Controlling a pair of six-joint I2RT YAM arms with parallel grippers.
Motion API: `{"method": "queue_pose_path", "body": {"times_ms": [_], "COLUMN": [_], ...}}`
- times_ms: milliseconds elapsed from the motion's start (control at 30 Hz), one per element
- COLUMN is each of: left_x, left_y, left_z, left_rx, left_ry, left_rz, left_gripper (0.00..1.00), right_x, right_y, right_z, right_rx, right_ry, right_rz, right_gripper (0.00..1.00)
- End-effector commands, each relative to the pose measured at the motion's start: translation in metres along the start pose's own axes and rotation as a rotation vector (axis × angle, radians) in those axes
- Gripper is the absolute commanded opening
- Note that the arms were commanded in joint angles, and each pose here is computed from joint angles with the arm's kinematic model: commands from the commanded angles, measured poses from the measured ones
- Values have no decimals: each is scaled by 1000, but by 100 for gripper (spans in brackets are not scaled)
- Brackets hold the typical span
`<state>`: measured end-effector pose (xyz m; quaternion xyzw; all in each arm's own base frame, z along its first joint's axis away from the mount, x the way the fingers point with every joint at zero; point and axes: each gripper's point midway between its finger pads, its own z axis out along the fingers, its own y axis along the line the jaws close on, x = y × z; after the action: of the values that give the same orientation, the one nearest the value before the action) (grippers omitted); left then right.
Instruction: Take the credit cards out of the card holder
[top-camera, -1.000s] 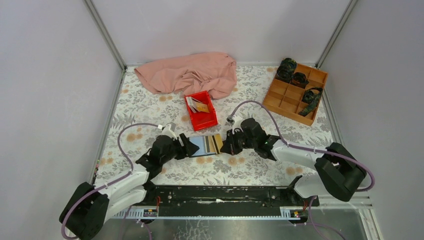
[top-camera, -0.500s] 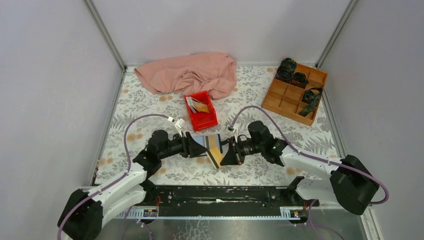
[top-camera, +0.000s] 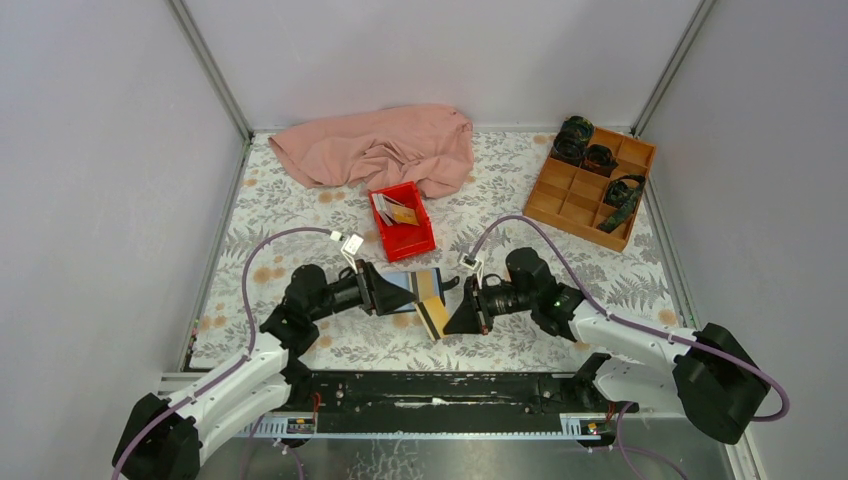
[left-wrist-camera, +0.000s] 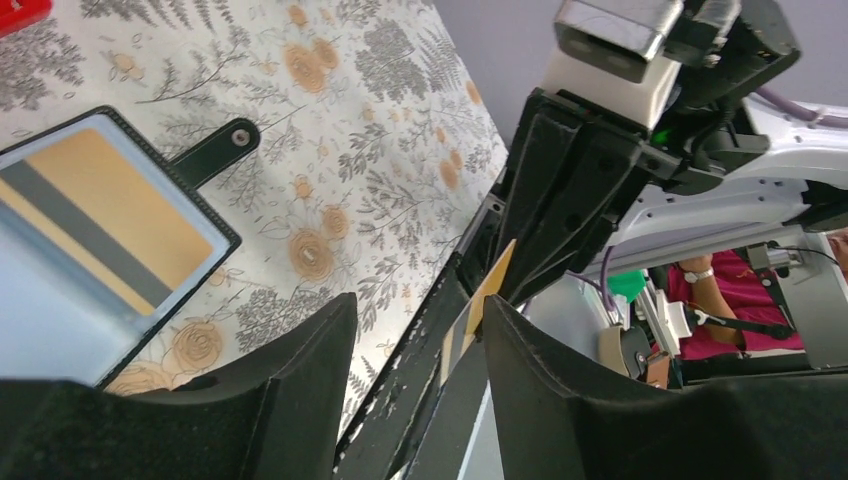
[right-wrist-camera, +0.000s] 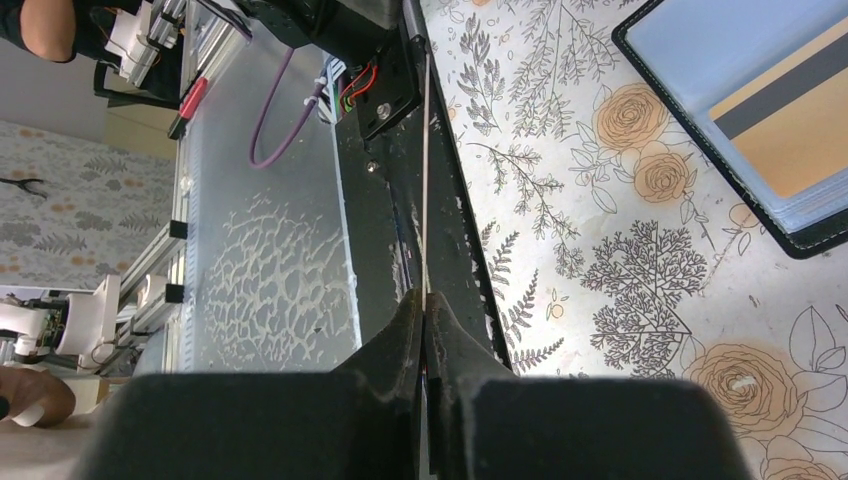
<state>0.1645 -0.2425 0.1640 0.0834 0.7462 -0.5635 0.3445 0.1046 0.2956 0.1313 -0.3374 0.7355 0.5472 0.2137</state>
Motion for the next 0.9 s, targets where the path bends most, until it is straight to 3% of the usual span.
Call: {"method": "queue_pose_path", "body": {"times_ms": [0,200,567,800,867], "left_x": [-9,-3,10,12,13], "left_y": [-30,-45,-28,-32,-35], "left_z": [-2,-6,-1,2,2], "left_rx": [138,223,183,203,214], "left_ry": [-32,0,28,48,55], "left_rz": [35,72,55,52,53], "left_gripper": [56,56,54,47,39], "right_x": [-12,-17,-27,-28,-29], "right_y": [10,13,15,14,14], "right_z": [0,3,8,10,11], "right_rx": [-47,-75,-91,-96,-98], "right_ry": [-30,-34,-39,-39,-42], "right_rz": [-39,-37,-43,-34,-33], "right_gripper": [0,0,0,0,0]}}
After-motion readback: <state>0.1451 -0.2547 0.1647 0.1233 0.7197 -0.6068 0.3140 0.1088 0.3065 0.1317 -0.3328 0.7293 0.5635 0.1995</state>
